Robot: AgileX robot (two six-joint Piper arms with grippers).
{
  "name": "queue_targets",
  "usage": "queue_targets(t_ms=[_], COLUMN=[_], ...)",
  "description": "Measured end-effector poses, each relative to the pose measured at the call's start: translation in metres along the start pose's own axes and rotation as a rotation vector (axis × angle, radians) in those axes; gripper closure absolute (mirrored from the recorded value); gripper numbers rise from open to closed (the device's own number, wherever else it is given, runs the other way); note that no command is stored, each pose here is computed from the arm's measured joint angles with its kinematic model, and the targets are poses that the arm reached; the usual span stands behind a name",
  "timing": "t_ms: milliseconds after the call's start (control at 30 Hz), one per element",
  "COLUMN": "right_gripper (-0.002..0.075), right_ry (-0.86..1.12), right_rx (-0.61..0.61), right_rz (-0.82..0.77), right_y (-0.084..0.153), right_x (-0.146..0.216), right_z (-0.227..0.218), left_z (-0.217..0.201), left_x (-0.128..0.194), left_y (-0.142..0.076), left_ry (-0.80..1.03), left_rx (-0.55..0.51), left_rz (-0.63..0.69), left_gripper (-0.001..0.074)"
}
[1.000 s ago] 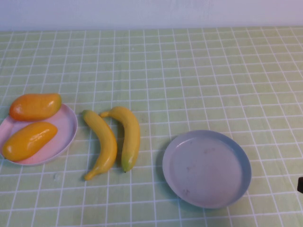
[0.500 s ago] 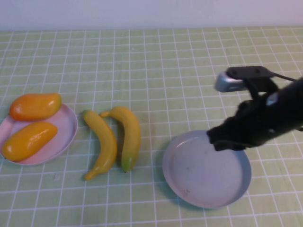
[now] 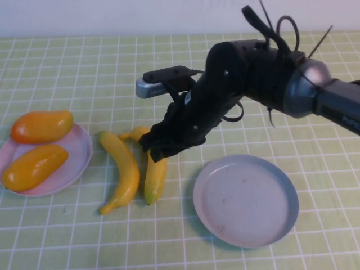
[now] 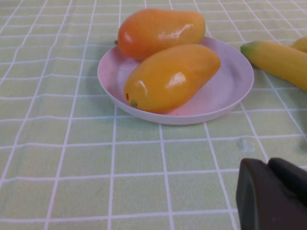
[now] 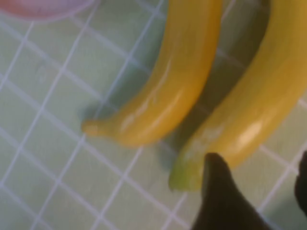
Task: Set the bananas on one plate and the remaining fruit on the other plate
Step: Put another type of fruit in the right plate
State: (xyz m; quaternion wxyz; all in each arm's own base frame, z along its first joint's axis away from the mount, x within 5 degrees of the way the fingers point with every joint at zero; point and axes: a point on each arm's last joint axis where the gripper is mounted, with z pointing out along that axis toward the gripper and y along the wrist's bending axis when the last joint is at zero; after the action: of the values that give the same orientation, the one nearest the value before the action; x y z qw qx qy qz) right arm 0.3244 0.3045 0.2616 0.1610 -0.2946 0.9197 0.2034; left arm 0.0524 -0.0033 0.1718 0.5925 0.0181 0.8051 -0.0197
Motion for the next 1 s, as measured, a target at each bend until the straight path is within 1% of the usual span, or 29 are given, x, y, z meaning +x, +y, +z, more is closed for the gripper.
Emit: queue_targets(t_ms=[67, 133, 267, 533, 800, 900, 1000], right_gripper=[0.0396, 0.0365, 0.0344, 0.0341, 0.0342, 0.0392, 0.0397], right_ry=[-0.003, -0.008, -0.030, -0.035, -0.007, -0.007, -0.008], right_rx=[0.017, 0.040, 0.084, 0.124, 0.159, 0.170, 0.183], right_rz=[0.046, 0.078, 0.120, 0.115, 0.100, 0.093, 0.084], right_y=[-0.002, -0.006, -0.013, -0.023, -0.031, -0.032, -0.033], right_x=[-0.009, -0.017, -0.032, -0.043, -0.040, -0.040, -0.040], right_z=[0.012, 0.021, 0.039, 0.073, 0.092, 0.092, 0.092], left_z=[0.000, 0.000, 0.000, 0.000, 0.000, 0.000, 0.000], left_x=[0.000, 0.000, 0.000, 0.000, 0.000, 0.000, 0.000], left_y=[0.000, 0.000, 0.000, 0.000, 0.000, 0.000, 0.000], left_ry=[0.000, 0.000, 0.000, 0.000, 0.000, 0.000, 0.000], left_rx=[0.000, 0.000, 0.000, 0.000, 0.000, 0.000, 0.000], left_rz=[0.000, 0.000, 0.000, 0.000, 0.000, 0.000, 0.000], left_gripper=[0.0735, 0.0735, 0.0735, 0.0735, 0.0735, 0.0735, 0.0735])
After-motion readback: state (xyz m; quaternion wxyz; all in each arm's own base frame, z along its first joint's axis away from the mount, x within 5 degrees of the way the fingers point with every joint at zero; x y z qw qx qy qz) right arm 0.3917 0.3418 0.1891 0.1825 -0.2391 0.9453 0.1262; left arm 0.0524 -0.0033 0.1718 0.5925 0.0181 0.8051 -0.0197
